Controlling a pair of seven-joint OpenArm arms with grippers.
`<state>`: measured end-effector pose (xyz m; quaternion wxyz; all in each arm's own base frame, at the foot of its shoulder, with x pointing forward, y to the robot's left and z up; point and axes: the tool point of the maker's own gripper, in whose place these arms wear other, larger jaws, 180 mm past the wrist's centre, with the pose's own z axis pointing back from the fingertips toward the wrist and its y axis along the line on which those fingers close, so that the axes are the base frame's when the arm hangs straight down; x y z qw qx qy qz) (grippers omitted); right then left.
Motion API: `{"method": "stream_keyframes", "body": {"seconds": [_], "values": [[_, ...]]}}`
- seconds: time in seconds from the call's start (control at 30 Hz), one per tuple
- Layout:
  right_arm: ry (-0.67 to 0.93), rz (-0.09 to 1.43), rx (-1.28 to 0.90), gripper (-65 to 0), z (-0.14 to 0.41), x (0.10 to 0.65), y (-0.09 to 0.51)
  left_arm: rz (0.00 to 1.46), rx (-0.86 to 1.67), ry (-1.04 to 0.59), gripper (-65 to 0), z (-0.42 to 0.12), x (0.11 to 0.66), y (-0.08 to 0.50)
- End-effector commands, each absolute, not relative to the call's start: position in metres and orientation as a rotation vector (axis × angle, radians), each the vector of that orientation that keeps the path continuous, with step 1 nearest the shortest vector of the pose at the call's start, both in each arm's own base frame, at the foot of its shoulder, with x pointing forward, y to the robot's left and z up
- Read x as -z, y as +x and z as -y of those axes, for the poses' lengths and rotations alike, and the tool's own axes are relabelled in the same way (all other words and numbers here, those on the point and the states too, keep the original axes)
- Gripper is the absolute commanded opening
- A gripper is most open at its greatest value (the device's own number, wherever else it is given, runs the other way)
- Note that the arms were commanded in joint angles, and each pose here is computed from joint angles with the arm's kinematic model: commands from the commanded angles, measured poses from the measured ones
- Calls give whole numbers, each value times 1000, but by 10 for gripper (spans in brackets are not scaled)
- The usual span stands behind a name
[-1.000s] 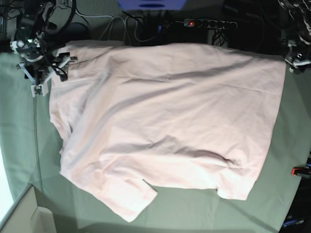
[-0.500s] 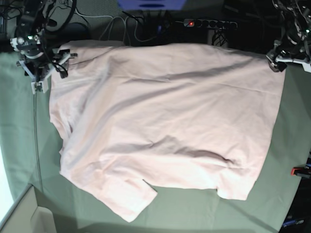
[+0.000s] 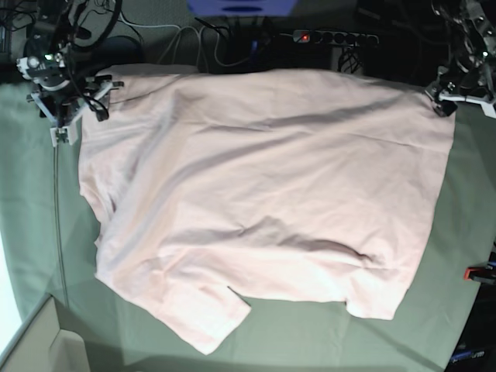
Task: Layout the t-shirt on the table in an organized manner, then fold the t-shirt properly
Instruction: 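Grasp the shirt corners near the collar with both grippers, then pull the grasped corners apart with both grippers to straighten the edge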
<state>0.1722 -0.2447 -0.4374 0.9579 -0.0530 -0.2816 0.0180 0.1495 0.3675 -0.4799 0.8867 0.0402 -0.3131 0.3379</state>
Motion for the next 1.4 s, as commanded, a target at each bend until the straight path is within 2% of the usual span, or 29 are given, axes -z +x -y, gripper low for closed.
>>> {"method": "stream_keyframes", "body": {"seconds": [0.0, 0.1, 0.23, 0.3, 0.57, 0.67, 0.9, 1.07, 1.37], "values": [[-121, 610, -40, -251, 249, 428, 179, 645, -690, 109, -111, -377, 477, 148], [-131, 607, -28, -251, 254, 427, 176, 642, -695, 106, -146, -378, 478, 148], [-149, 606, -6, -251, 263, 426, 173, 659, -702, 99, -313, -378, 476, 156], [-150, 606, -8, -251, 263, 426, 173, 660, -701, 95, -369, -377, 476, 157], [-156, 604, -16, -251, 263, 423, 168, 663, -701, 90, -390, -375, 476, 160], [-157, 606, -17, -251, 263, 422, 169, 661, -699, 93, -445, -375, 476, 158], [-155, 606, -19, -250, 262, 422, 169, 661, -700, 96, -650, -376, 475, 157], [-71, 570, -141, -248, 241, 429, 159, 659, -698, 94, -650, -375, 475, 157], [-33, 545, -137, -249, 227, 437, 146, 661, -698, 93, -650, -375, 475, 157]]}}
